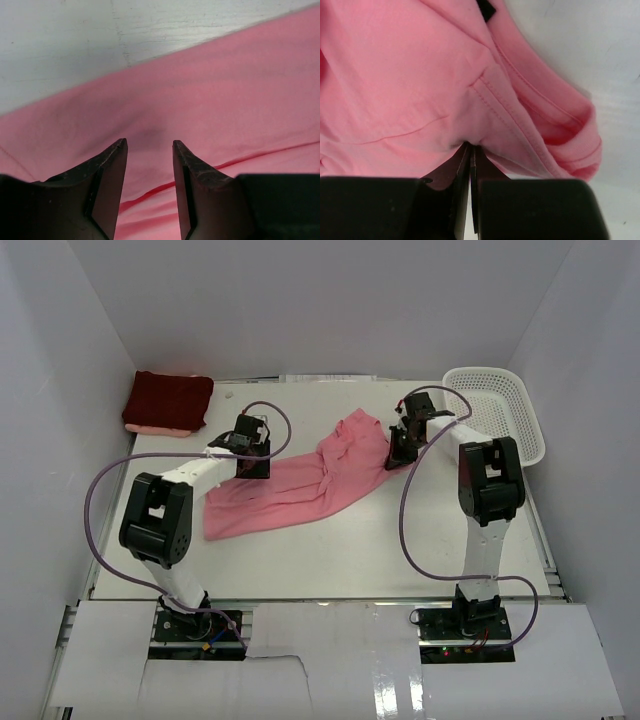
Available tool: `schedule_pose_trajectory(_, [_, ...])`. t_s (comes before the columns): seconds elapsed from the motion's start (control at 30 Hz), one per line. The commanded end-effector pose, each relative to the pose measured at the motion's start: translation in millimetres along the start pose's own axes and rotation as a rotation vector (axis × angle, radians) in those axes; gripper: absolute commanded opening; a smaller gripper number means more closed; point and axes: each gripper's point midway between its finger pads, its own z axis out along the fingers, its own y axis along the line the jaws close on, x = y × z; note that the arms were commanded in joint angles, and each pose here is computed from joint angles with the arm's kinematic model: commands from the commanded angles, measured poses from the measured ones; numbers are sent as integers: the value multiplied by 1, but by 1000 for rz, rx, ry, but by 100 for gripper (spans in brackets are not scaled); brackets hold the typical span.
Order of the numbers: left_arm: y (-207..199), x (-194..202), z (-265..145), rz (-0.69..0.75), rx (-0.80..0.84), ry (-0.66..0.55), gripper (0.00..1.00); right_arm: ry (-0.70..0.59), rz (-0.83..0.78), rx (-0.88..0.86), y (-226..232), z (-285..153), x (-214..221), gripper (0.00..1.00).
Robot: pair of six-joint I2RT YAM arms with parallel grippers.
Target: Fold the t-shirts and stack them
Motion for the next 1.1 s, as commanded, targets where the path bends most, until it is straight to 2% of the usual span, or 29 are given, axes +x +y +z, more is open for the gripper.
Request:
schedule_pose_trajectory(0.0, [5, -6, 6, -13, -21, -4, 52, 10, 39, 67, -27, 18, -10, 8])
schedule_pose_trajectory(0.3, [18, 31, 34, -50, -67, 153, 51, -57, 50, 43, -27, 28, -59, 8])
schedule_pose_trajectory(0.5, [25, 62, 24, -105, -116, 262, 50, -101, 73, 5, -37, 39, -93, 8])
schedule_pose_trajectory(0.63, [12, 81, 2, -159, -42, 305, 50, -136, 85, -51, -39, 44, -117, 9])
schedule_pose_trajectory(0.83, [-22, 125, -40, -154, 29, 390, 50, -176, 79, -120, -38, 52, -142, 11])
schedule_pose_trajectory(0.87, [-41, 131, -54, -139, 96, 404, 51, -173, 81, -140, -39, 55, -142, 11])
schedule_pose_trajectory(1.07, [-91, 185, -102, -160, 211, 504, 51, -213, 49, -249, -27, 55, -156, 13])
